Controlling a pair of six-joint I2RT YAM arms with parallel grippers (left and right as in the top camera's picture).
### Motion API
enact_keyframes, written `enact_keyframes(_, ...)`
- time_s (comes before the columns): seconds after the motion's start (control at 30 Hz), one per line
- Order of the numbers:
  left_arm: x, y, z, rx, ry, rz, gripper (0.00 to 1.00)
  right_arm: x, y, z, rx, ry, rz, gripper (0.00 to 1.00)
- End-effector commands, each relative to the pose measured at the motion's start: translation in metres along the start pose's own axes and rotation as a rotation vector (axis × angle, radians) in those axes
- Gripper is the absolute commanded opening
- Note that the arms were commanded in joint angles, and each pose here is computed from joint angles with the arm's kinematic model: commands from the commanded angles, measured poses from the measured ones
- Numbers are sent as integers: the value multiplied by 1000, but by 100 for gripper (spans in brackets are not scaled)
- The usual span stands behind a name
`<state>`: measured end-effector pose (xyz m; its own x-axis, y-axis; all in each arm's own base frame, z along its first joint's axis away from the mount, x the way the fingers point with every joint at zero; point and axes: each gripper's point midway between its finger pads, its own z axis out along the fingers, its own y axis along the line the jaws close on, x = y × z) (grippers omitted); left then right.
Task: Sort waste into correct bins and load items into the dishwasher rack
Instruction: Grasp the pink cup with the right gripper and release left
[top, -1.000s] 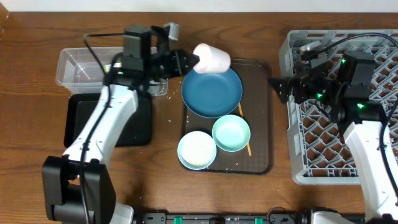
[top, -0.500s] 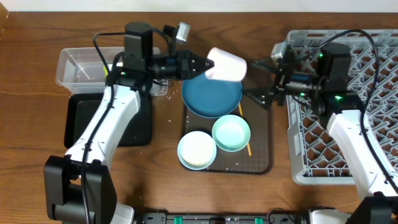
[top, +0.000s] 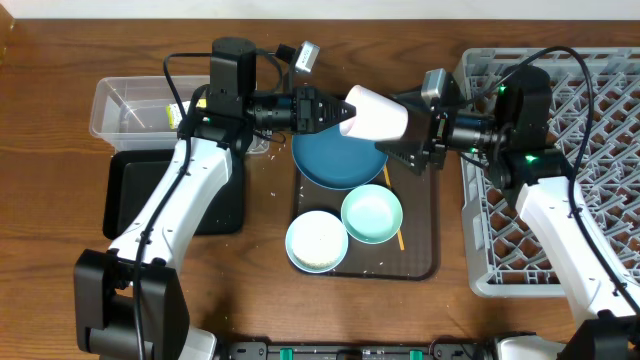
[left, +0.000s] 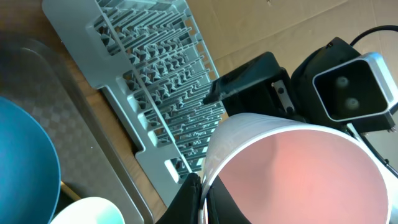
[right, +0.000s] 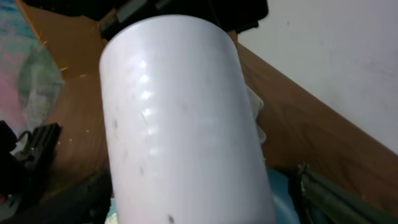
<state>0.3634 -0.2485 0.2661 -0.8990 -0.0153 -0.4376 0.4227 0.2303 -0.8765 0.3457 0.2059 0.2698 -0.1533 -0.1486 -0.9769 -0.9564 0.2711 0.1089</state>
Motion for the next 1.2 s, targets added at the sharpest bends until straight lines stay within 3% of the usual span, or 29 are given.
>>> enact_keyframes(0.0, -1, -6, 0, 24, 10, 2, 6, -10, 8, 6, -39, -18, -50, 86)
enact_keyframes(0.47, -1, -6, 0, 24, 10, 2, 6, -13, 13, 10, -54, -24, -67, 75)
enact_keyframes(0.67, -1, -6, 0, 23, 10, 2, 7, -13, 13, 10, -54, -23, -67, 61)
enact_keyframes(0.93, -1, -6, 0, 23, 10, 2, 8, -13, 13, 10, -53, -23, -67, 55)
enact_keyframes(0.97, -1, -6, 0, 23, 9, 2, 9, -13, 13, 10, -54, -23, -66, 55)
enact_keyframes(1.1, -1, -6, 0, 20, 8, 29, 33, -10, 9, 10, -32, -11, -35, 53)
enact_keyframes(1.17, -1, -4, 0, 10, 6, 58, 37, -5, 0, 10, 21, 12, 34, 48)
